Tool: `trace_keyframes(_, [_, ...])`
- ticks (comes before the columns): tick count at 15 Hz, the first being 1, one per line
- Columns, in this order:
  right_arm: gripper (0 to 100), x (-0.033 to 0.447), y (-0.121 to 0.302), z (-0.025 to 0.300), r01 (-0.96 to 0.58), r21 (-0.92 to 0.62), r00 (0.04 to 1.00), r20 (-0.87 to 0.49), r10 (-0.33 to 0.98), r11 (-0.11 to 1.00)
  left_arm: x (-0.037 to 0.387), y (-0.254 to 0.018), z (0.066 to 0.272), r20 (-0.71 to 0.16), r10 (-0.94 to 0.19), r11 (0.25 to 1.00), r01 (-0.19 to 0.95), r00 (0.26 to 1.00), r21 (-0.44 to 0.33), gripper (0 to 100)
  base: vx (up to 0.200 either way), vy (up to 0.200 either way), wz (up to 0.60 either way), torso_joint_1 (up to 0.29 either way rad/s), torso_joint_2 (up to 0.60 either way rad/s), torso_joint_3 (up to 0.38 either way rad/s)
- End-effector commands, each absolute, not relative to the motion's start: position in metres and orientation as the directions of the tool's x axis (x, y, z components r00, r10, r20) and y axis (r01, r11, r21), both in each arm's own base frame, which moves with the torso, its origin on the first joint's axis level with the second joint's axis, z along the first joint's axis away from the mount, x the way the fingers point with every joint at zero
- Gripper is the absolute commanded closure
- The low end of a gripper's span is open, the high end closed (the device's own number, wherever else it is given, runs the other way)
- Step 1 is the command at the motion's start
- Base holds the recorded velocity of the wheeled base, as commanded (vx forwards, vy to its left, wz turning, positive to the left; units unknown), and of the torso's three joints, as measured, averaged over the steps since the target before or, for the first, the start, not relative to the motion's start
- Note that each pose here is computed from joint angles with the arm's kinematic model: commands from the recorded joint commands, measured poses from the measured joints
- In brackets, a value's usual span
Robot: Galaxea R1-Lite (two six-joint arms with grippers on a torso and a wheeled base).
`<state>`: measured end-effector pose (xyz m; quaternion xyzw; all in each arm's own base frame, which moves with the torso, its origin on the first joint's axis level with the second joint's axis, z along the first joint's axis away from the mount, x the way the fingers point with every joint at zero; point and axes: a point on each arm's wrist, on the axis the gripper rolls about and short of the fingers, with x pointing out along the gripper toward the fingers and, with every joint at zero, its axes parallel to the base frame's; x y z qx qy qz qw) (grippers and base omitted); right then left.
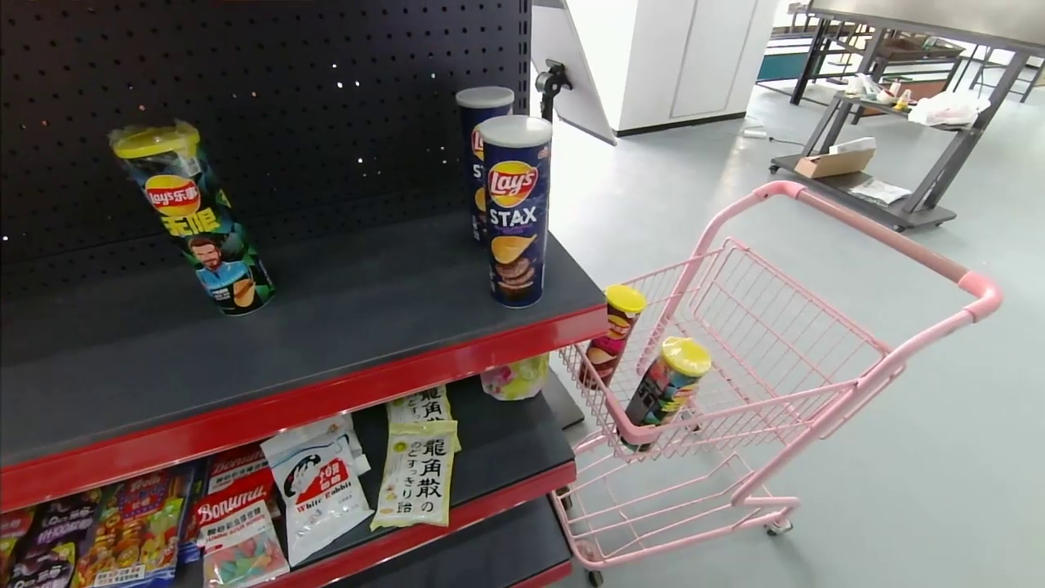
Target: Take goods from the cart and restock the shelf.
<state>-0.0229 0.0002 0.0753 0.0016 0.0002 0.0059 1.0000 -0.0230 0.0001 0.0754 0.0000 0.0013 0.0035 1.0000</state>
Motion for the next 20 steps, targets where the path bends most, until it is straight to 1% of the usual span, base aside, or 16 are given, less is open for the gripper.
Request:
trace_keyframes(1, [0, -0.023, 0.000, 0.075, -0.011, 0.005, 1.000, -0.002, 0.011, 1.000, -0.023, 0.000, 0.075, -0.003, 0.008, 1.000, -0.008, 1.000, 0.000, 0, 0.000, 0.000, 0.00, -0.119, 0.36, 0.222])
trace_keyframes(5, [0, -0.023, 0.000, 0.075, -0.008, 0.005, 1.000, -0.002, 0.008, 1.000, -0.023, 0.000, 0.075, -0.003, 0.008, 1.000, -0.008, 1.000, 0.000, 0, 0.000, 0.000, 0.00, -0.158, 0.43, 0.287])
trace_keyframes(13, [0, -0.023, 0.000, 0.075, -0.008, -0.002, 1.000, -0.002, 0.008, 1.000, -0.023, 0.000, 0.075, -0.003, 0.008, 1.000, -0.008, 1.000, 0.000, 0, 0.000, 0.000, 0.00, -0.163, 0.53, 0.372])
trace_keyframes(16, [0, -0.020, 0.000, 0.076, -0.019, -0.006, 0.999, -0.037, 0.018, 1.000, -0.023, 0.000, 0.075, -0.003, 0.008, 1.000, -0.008, 1.000, 0.000, 0, 0.000, 0.000, 0.00, -0.049, 0.21, 0.162])
trace_keyframes(17, [0, -0.022, 0.001, 0.084, -0.046, -0.012, 0.999, -0.008, 0.046, 0.999, -0.023, 0.000, 0.075, -0.003, 0.008, 1.000, -0.008, 1.000, 0.000, 0, 0.000, 0.000, 0.00, -0.017, 0.07, 0.046])
trace_keyframes(18, [0, -0.014, 0.002, 0.152, -0.110, 0.021, 0.994, 0.003, 0.110, 0.994, -0.023, 0.000, 0.075, -0.005, 0.006, 1.000, -0.006, 1.000, 0.000, 0, 0.000, 0.000, 0.00, 0.000, 0.00, 0.000])
trace_keyframes(19, [0, 0.010, 0.002, 0.210, -0.113, 0.140, 0.993, -0.005, 0.115, 0.984, -0.023, 0.000, 0.075, -0.003, 0.006, 1.000, -0.006, 1.000, 0.000, 0, 0.000, 0.000, 0.00, 0.000, 0.00, 0.000])
trace_keyframes(20, [0, 0.036, 0.004, 0.251, -0.143, 0.205, 0.989, -0.009, 0.148, 0.968, -0.023, 0.000, 0.075, -0.003, 0.006, 1.000, -0.006, 1.000, 0.000, 0, 0.000, 0.000, 0.00, 0.000, 0.00, 0.000])
